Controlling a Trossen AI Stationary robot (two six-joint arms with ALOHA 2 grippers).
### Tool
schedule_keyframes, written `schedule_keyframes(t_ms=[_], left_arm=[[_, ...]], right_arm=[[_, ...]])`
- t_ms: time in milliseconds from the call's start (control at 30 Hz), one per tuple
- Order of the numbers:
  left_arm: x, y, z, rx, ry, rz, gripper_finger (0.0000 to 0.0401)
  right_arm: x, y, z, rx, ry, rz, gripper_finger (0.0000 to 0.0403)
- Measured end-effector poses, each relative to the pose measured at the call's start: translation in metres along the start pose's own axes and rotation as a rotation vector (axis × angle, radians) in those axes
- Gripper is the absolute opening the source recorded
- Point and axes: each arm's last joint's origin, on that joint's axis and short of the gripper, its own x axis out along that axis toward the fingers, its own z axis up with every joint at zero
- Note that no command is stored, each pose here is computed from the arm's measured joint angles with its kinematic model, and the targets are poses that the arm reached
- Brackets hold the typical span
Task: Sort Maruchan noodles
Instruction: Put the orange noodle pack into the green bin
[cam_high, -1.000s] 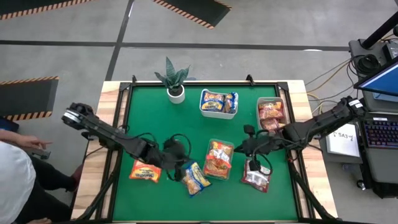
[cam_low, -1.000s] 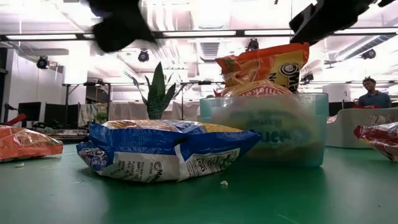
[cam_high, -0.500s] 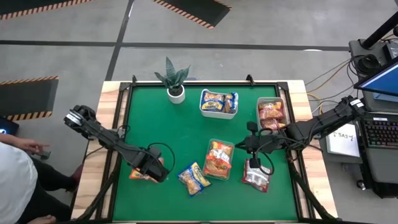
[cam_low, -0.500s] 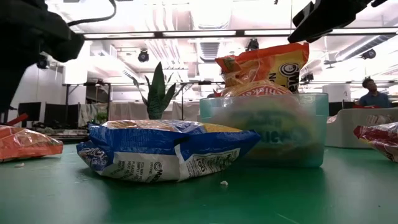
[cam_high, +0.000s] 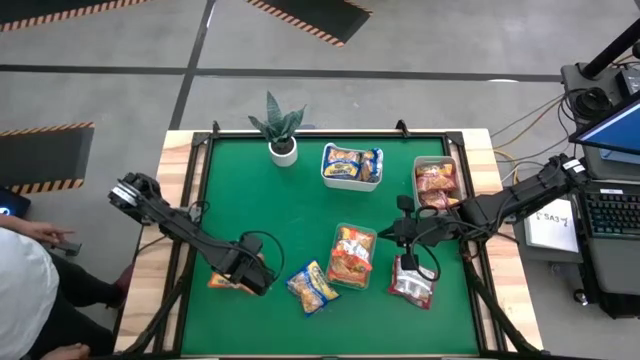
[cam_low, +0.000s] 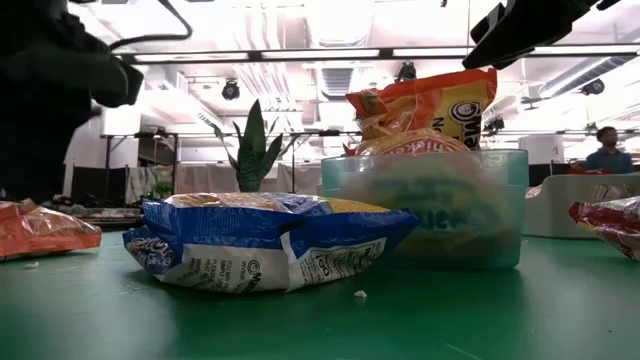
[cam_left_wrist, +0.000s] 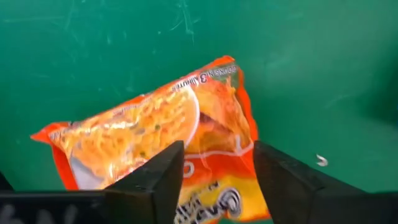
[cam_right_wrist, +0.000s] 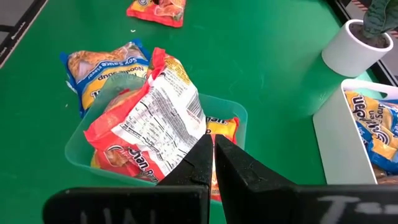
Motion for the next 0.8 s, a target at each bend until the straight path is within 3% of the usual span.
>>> schedule_keyframes(t_ms=[167, 367, 600, 800], left_arm=[[0.015, -0.005, -0.002, 0.031, -0.011, 0.061, 0.0196], [0.029, -0.01, -0.004, 0.054, -0.02, 0.126, 0.0178], [0.031, -0.015, -0.004, 0.114, -0.05, 0.132, 0.0094], [0.019, -0.024, 0.002, 0.18, -0.189, 0.071, 0.0012]], right_arm=[[0.001, 0.0, -0.001, -0.001, 0.002, 0.0, 0.0009], [0.001, 0.0, -0.001, -0.001, 0.003, -0.001, 0.0009], [0.002, 0.0, -0.002, 0.016, -0.002, 0.0, 0.0009], [0.005, 0.001, -0.004, 0.027, -0.028, 0.004, 0.0009]])
